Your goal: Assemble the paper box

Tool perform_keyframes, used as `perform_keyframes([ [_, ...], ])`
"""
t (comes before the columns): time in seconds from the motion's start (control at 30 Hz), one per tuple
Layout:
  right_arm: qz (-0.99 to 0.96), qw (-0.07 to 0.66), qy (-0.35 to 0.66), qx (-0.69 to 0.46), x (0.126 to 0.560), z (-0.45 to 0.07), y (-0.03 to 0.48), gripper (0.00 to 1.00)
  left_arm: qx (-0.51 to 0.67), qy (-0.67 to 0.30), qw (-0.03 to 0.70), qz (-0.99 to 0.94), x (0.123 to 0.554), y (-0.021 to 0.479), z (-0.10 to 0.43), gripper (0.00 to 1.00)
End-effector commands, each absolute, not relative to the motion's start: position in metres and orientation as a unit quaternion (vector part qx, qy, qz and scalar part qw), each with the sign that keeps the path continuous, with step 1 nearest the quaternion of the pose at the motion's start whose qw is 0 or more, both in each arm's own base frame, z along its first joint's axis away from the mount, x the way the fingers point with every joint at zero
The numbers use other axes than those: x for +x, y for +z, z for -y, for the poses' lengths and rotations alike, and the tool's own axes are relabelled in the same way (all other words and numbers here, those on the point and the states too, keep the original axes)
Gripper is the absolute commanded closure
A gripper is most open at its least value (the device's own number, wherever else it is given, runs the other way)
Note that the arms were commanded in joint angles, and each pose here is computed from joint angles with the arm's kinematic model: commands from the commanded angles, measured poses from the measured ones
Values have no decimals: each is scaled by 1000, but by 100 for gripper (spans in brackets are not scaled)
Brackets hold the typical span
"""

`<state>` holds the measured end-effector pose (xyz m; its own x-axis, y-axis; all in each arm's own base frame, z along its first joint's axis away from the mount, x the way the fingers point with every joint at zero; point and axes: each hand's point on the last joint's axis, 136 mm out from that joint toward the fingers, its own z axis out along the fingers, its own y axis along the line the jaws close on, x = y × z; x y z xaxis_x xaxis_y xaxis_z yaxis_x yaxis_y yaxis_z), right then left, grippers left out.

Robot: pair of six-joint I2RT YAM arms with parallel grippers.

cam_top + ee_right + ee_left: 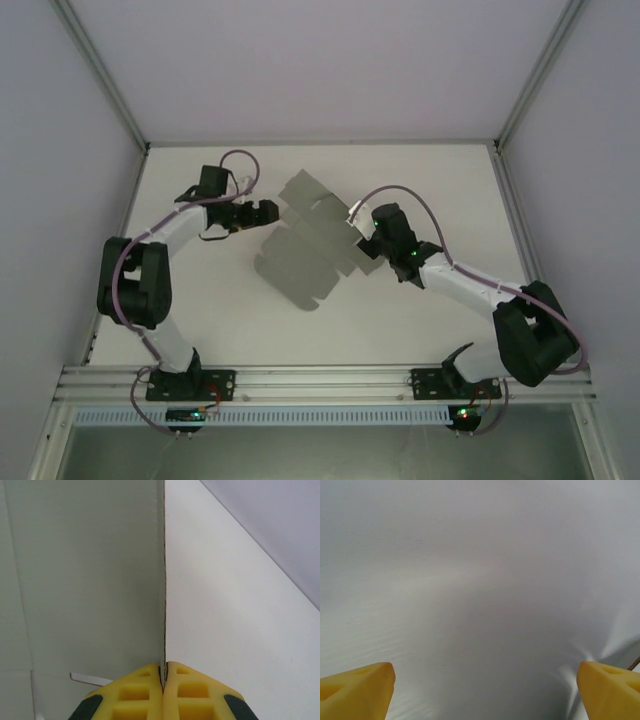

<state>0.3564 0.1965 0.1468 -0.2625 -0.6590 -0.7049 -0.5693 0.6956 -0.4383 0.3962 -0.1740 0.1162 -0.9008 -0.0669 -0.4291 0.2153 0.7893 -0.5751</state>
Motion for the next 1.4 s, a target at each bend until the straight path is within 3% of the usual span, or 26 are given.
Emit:
perform_keyframes([
  [0.0, -795, 468, -27, -384, 353, -204, 151, 100, 118, -382, 254, -881, 388, 146, 205, 7],
  [0.23, -797, 468, -13, -381, 353, -210, 147, 100, 173, -431, 240, -853, 369, 148, 236, 14],
  [0.4, -792, 474, 1, -384, 353, -216, 146, 100, 177, -455, 226, -843, 368, 137, 248, 33],
  [0.53, -791, 472, 13, -390, 352, -220, 146, 100, 180, -482, 215, -830, 363, 134, 255, 43],
  [0.77, -784, 485, 43, -385, 350, -229, 151, 100, 177, -471, 208, -839, 353, 115, 254, 45],
  [0.87, -780, 494, 55, -381, 350, -232, 155, 100, 169, -456, 204, -850, 350, 104, 251, 59],
  [0.97, -777, 503, 51, -375, 353, -232, 159, 100, 166, -449, 213, -852, 350, 105, 249, 79],
  [1.13, -778, 505, 45, -372, 354, -230, 162, 100, 158, -443, 227, -853, 355, 112, 248, 93],
  [1.2, -774, 504, 35, -382, 353, -228, 164, 100, 149, -436, 230, -857, 358, 111, 246, 91],
  [1.27, -762, 507, 2, -402, 355, -223, 170, 100, 137, -425, 230, -864, 361, 110, 243, 71],
  [1.33, -758, 498, -33, -420, 357, -217, 171, 100, 120, -402, 235, -877, 366, 108, 237, 58],
  [1.37, -755, 490, -56, -432, 359, -213, 172, 100, 113, -390, 240, -882, 368, 108, 232, 45],
])
